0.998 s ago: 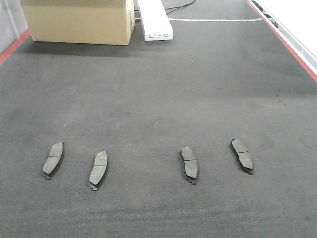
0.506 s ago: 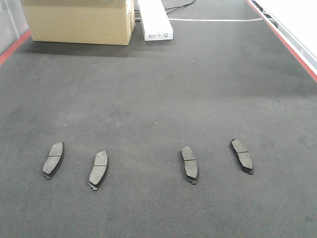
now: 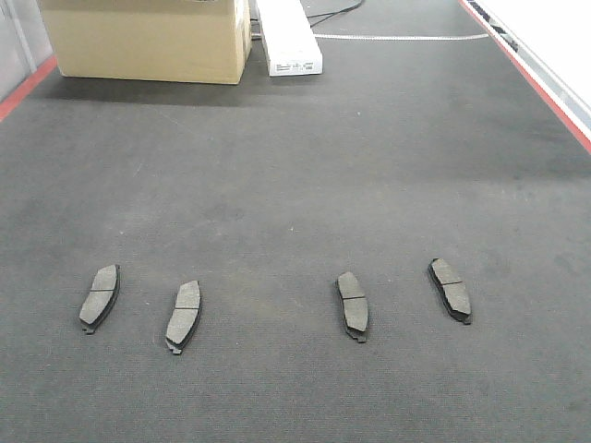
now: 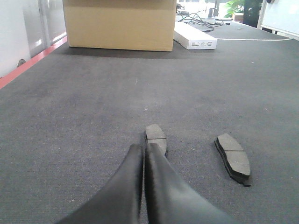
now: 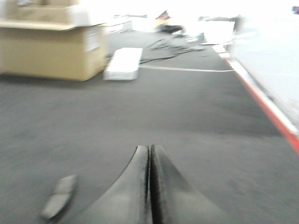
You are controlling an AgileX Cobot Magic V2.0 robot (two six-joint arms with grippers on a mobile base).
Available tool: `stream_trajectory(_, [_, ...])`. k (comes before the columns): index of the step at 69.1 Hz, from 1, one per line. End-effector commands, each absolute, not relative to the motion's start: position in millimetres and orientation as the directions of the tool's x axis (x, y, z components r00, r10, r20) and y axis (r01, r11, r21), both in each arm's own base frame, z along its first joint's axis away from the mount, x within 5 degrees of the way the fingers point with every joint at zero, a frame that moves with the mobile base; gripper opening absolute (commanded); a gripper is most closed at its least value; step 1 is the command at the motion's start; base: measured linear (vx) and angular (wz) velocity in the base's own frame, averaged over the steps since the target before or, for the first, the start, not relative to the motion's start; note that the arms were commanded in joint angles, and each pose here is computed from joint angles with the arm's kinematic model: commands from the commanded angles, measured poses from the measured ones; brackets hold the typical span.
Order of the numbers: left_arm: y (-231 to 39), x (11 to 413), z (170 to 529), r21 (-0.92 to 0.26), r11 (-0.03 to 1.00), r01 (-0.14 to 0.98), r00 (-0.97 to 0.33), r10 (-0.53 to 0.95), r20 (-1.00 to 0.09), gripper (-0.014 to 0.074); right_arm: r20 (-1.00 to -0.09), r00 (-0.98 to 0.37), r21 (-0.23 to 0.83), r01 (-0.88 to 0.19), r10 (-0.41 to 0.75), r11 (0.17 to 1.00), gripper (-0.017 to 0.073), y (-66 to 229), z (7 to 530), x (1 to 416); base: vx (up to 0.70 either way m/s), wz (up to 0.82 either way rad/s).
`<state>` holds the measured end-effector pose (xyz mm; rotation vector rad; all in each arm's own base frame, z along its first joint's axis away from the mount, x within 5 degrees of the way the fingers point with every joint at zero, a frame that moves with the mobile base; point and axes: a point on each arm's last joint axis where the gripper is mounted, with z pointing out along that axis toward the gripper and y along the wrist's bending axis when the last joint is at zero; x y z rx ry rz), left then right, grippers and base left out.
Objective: Move and align brake pads A on conveyor
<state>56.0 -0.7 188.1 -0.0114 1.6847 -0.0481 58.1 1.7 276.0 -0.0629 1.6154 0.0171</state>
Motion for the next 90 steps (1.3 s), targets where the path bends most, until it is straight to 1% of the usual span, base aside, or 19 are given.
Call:
stream_trajectory(1, [-2, 56, 190, -0.046, 0.998, 0.037, -0.039, -0.044, -0.998, -0.0006, -0.998, 0.060, -0.003, 0.026, -0.005, 1.000, -0.0011, -2, 273, 63, 0.00, 0.00])
stream_trajectory(6, [-2, 56, 190, -0.046, 0.998, 0.037, -0.039, -0.044, -0.998, -0.0006, -0.999, 0.026, 0.034, 0.062, 0.033, 0.997, -0.0011, -4, 258, 66, 0.00, 0.00])
stream_trajectory(10, [-2, 56, 190, -0.046, 0.998, 0.037, -0.039, -0.044, -0.998, -0.0006, -0.999, 0.005, 0.046, 0.062, 0.046, 0.997, -0.0011, -4, 247, 66, 0.00, 0.00])
stream_trajectory(30, [-2, 56, 190, -0.046, 0.998, 0.037, -0.039, -0.044, -0.998, -0.0006, -0.996, 0.063, 0.071, 0.054, 0.067, 0.996, -0.0011, -3, 199, 56, 0.00, 0.00])
stream_trajectory(33, [-2, 56, 190, -0.046, 0.998, 0.037, -0.039, -0.044, -0.998, -0.0006, -0.997, 0.037, 0.071, 0.057, 0.069, 0.996, -0.0011, -3, 197, 56, 0.00, 0.00])
stream_trajectory(90, [-2, 56, 190, -0.046, 0.998, 0.037, -0.039, -0.044, -0.998, -0.0006, -0.996, 0.047, 0.073, 0.056, 0.070, 0.996, -0.0011, -3, 198, 56, 0.00, 0.00])
